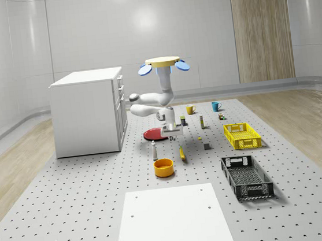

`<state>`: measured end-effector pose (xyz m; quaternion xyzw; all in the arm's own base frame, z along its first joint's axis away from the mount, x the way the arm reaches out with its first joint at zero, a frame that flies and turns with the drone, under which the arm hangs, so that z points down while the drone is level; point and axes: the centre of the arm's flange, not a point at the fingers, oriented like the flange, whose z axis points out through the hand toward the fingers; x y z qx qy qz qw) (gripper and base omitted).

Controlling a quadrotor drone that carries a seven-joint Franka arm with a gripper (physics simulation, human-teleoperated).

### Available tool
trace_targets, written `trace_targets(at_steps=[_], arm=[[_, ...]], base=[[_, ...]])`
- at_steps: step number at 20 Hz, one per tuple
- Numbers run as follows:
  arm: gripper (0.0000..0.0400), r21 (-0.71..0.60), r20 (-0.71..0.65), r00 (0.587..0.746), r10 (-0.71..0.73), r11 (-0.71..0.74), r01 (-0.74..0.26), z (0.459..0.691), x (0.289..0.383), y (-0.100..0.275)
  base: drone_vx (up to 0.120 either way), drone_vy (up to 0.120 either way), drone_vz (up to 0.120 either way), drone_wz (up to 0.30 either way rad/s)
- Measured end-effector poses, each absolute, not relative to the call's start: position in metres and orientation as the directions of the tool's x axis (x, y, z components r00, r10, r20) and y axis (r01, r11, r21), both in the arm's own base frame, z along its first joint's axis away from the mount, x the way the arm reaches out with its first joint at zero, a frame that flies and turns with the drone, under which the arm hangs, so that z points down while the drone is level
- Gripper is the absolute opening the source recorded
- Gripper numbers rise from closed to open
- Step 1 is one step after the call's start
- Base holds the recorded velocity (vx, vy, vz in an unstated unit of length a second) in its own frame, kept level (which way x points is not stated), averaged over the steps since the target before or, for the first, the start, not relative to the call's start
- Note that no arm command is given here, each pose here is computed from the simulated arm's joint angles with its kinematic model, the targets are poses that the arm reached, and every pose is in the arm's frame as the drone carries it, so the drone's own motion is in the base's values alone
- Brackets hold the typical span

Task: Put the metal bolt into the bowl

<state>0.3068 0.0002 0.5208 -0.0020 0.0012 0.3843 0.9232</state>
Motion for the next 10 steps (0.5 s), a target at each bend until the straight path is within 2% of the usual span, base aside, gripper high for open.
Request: trace_targets(at_steps=[2,9,10], arm=[[0.0138,-0.003,-0.004,0.704,0.710,0.704,-0.710,0.5208,0.3068,0.0002],[0.0138,-0.003,-0.004,0.704,0.710,0.704,-0.710,0.5208,0.3068,0.0002],[0.0138,-0.003,-0.004,0.704,0.710,0.704,-0.710,0.5208,0.3068,0.0002]], base=[[0.120,0.000,0.000,0.000],[0.120,-0.120,0.000,0.000],[0.120,-0.040,0.000,0.000]])
